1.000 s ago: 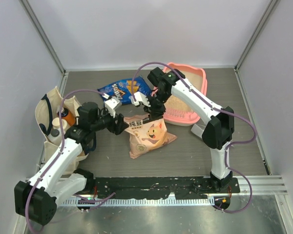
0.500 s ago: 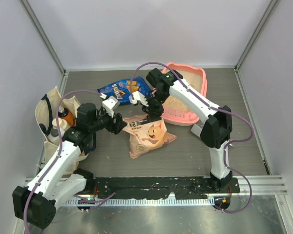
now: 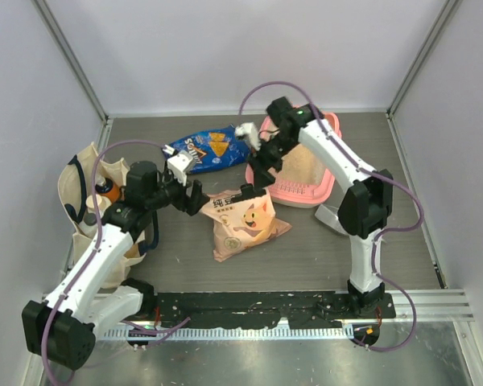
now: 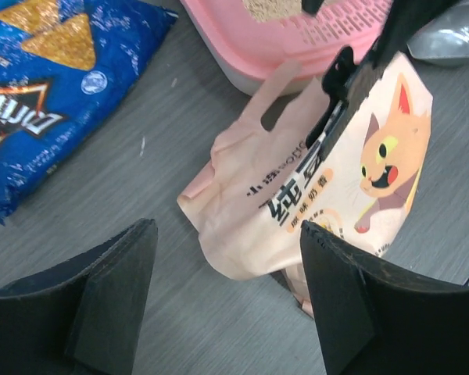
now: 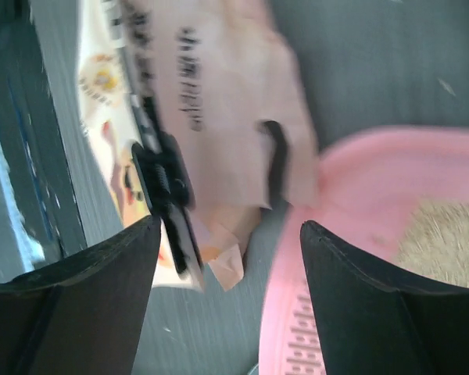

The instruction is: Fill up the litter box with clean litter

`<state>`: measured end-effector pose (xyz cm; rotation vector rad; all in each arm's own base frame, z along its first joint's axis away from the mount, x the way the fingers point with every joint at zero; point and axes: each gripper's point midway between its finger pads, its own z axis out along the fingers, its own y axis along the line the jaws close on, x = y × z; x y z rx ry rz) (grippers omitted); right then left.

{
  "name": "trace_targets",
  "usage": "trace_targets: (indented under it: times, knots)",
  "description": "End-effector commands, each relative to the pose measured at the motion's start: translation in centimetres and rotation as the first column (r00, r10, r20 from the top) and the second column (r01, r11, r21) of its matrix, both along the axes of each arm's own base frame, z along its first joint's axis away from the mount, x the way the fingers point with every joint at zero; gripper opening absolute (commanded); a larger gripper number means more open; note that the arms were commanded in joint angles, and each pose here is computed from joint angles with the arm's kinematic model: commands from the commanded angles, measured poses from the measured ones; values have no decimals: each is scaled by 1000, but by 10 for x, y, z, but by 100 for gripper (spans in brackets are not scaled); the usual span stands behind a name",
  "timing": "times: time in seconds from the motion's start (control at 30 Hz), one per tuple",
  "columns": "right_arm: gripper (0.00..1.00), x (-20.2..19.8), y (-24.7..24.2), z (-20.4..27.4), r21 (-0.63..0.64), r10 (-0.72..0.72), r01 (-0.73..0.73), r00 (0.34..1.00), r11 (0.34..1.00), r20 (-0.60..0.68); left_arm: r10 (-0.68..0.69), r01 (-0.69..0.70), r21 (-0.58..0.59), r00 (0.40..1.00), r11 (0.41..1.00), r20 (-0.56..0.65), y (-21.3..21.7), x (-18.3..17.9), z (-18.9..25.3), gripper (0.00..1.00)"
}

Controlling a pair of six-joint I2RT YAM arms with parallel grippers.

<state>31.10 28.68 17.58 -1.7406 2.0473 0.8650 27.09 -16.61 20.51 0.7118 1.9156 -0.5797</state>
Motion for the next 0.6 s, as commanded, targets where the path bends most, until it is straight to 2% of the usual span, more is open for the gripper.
trace_targets:
  times: [0.0,0.1,0.13,0.17,0.27,0.3,0.37,0.43,0.47,0.57]
  knots:
    - [78,69,-37,80,248,-409,413,910,877,-67,65,-63,-25,994,998,92,5,30,41,79]
    - [78,86,-71,76,226,-569,597,802,770,-180,143,-140,-39,985,989,98,12,54,50,88]
    - [78,94,-81,73,226,-604,629,777,744,-176,159,-157,-36,982,987,98,14,60,51,99]
    - [79,98,-90,68,205,-649,671,741,712,-172,178,-176,-24,981,984,74,15,70,44,100]
    - [79,120,-131,51,114,-835,841,540,529,-106,229,-228,-14,971,973,72,18,91,46,100]
    - [79,135,-158,42,77,-921,919,389,386,-31,251,-250,-33,966,968,61,18,97,50,100]
    - [80,144,-182,46,89,-970,966,241,244,41,283,-281,-35,957,959,64,20,108,47,100]
    - [81,152,-208,51,118,-984,984,117,133,134,321,-318,-55,943,947,84,22,118,51,100]
    - [82,154,-219,54,132,-983,987,63,87,174,338,-334,-57,938,941,83,24,122,49,100]
    - [82,149,-238,65,163,-970,986,4,45,245,375,-371,-61,923,926,80,27,136,44,100]
